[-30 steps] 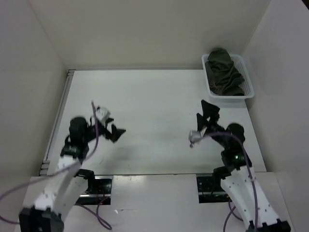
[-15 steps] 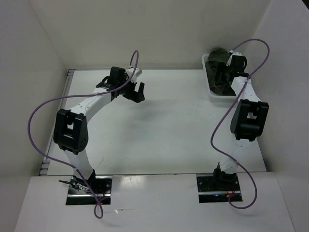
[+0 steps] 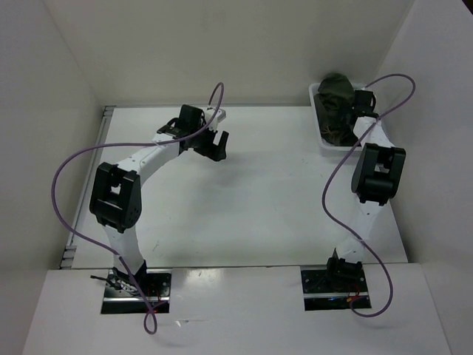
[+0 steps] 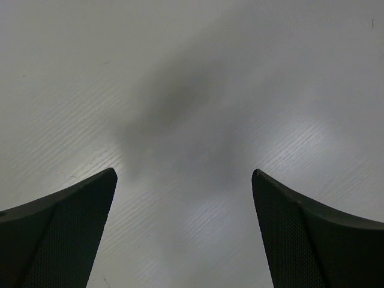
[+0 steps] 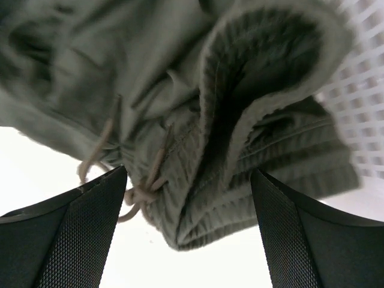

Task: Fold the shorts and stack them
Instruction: Grab the shorts from the pile, then move the shorts to the center of the board

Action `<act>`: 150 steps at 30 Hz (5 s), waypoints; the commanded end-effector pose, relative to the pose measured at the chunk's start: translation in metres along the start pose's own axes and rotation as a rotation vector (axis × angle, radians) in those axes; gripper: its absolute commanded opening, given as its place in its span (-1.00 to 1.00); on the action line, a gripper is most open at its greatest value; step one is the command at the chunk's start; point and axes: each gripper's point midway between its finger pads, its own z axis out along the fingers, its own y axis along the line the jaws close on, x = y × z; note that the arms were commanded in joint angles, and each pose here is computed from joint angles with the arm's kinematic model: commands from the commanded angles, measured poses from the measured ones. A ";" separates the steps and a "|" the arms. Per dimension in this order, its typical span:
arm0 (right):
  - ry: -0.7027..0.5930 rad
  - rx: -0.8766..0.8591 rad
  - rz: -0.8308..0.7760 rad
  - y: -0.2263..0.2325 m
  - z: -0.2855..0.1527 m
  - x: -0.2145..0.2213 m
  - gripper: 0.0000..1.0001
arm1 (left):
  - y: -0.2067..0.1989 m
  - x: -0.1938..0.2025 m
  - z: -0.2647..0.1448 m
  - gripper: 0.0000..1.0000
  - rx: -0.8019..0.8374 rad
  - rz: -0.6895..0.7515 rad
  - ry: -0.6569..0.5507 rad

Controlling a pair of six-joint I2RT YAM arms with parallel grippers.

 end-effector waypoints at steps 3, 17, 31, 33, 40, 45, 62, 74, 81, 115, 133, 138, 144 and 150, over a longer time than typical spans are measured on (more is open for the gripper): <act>0.006 0.010 0.081 -0.004 0.021 -0.005 0.71 | 0.000 -0.007 0.003 1.00 -0.041 0.025 -0.012; -0.566 -0.094 -0.079 0.060 -0.151 -0.179 -1.00 | -0.005 -0.043 -0.037 1.00 -0.080 0.066 -0.172; -1.353 -0.504 -0.056 0.195 -0.562 -0.293 -1.00 | 0.020 -0.083 -0.184 1.00 -0.412 0.069 -0.573; -1.295 -0.629 -0.100 0.242 -0.559 -0.272 -1.00 | 0.032 -0.082 -0.209 1.00 -0.449 0.053 -0.605; -1.010 -1.032 -0.137 0.352 -0.564 -0.178 -0.94 | 0.080 -0.051 -0.272 1.00 -0.612 -0.018 -0.657; -0.712 -1.034 -0.170 0.386 -0.494 -0.125 -0.05 | 0.089 -0.024 -0.298 1.00 -0.661 -0.040 -0.675; -0.151 -0.999 -0.679 0.335 -0.458 0.090 0.98 | 0.096 0.083 -0.178 1.00 -0.321 -0.187 -0.293; 0.277 -1.074 -0.127 0.375 -0.301 0.119 0.71 | 0.125 0.096 -0.113 0.92 -0.274 -0.214 -0.219; 0.267 -0.846 -0.059 0.384 -0.200 0.130 0.71 | 0.138 0.094 -0.067 0.99 -0.237 -0.211 -0.176; -0.535 -0.826 -0.237 0.364 -0.309 -0.116 -1.00 | 0.176 -0.099 -0.181 -1.00 -0.595 -0.054 -0.575; -0.044 -0.846 -0.996 0.182 -0.280 0.174 0.47 | -0.049 0.158 -0.193 0.74 -0.070 -0.073 0.112; -0.032 -0.774 -1.224 0.147 -0.264 0.195 0.60 | -0.034 0.184 -0.177 0.81 -0.132 -0.087 0.186; -0.024 -0.852 -1.325 0.152 -0.276 0.209 0.79 | 0.041 0.208 -0.133 0.78 -0.471 -0.046 0.315; 0.055 -0.942 -1.609 0.149 -0.294 0.274 0.82 | 0.047 0.234 -0.136 0.85 -0.502 -0.054 0.426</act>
